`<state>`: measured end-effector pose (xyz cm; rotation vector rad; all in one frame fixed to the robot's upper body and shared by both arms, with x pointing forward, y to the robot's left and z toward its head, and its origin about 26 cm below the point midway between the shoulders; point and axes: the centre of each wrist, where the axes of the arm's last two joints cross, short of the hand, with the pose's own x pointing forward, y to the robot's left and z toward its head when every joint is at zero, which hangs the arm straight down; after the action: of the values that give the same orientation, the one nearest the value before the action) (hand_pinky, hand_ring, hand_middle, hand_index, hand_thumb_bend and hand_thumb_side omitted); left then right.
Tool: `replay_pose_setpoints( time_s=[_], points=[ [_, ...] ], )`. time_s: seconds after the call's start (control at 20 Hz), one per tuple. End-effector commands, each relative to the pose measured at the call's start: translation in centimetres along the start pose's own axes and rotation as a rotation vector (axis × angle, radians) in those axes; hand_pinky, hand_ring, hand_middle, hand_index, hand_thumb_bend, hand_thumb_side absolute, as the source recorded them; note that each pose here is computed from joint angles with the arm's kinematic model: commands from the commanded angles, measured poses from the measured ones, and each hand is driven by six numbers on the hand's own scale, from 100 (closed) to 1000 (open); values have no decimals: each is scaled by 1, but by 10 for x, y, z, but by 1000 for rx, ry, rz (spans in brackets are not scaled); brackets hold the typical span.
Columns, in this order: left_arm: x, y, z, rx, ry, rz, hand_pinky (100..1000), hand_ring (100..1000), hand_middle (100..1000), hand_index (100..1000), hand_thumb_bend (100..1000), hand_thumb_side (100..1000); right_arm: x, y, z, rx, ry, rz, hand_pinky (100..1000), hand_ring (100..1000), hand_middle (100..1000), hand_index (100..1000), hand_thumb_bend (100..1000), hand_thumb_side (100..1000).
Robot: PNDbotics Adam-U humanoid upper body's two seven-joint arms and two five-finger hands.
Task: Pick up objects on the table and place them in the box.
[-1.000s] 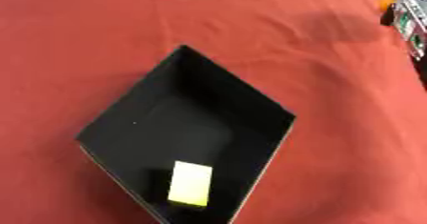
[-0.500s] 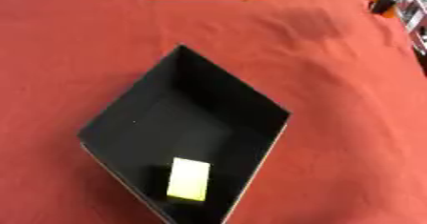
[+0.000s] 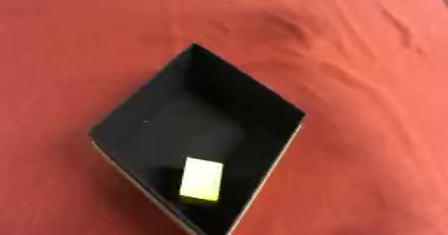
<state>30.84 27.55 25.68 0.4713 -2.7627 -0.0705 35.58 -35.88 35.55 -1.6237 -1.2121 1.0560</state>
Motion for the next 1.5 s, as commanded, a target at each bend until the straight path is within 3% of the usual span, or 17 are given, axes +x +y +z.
replay_pose_setpoints(
  time_s=[0.05, 0.35, 0.65, 1.05, 1.5],
  points=[
    [5, 4, -6, -9, -29, -8, 547, 804, 703, 808, 100, 713, 10, -33, 26, -47, -107, 13, 355, 478, 346, 419, 329, 100],
    [5, 4, -6, -10, -30, -6, 549, 803, 703, 808, 100, 712, 44, -43, 73, 6, -381, -35, 409, 510, 377, 463, 316, 100],
    [4, 3, -5, -10, -24, 1, 551, 803, 704, 808, 100, 710, 57, -41, 77, 38, -642, -55, 423, 517, 381, 469, 315, 100],
    [4, 2, -4, -13, -18, 7, 551, 802, 704, 808, 100, 708, 77, -48, 77, 23, -864, -32, 432, 521, 387, 470, 320, 100],
    [4, 1, -2, -14, -11, 10, 551, 803, 706, 807, 100, 708, 119, -71, 80, -63, -999, 10, 457, 536, 405, 489, 316, 100]
  ],
)
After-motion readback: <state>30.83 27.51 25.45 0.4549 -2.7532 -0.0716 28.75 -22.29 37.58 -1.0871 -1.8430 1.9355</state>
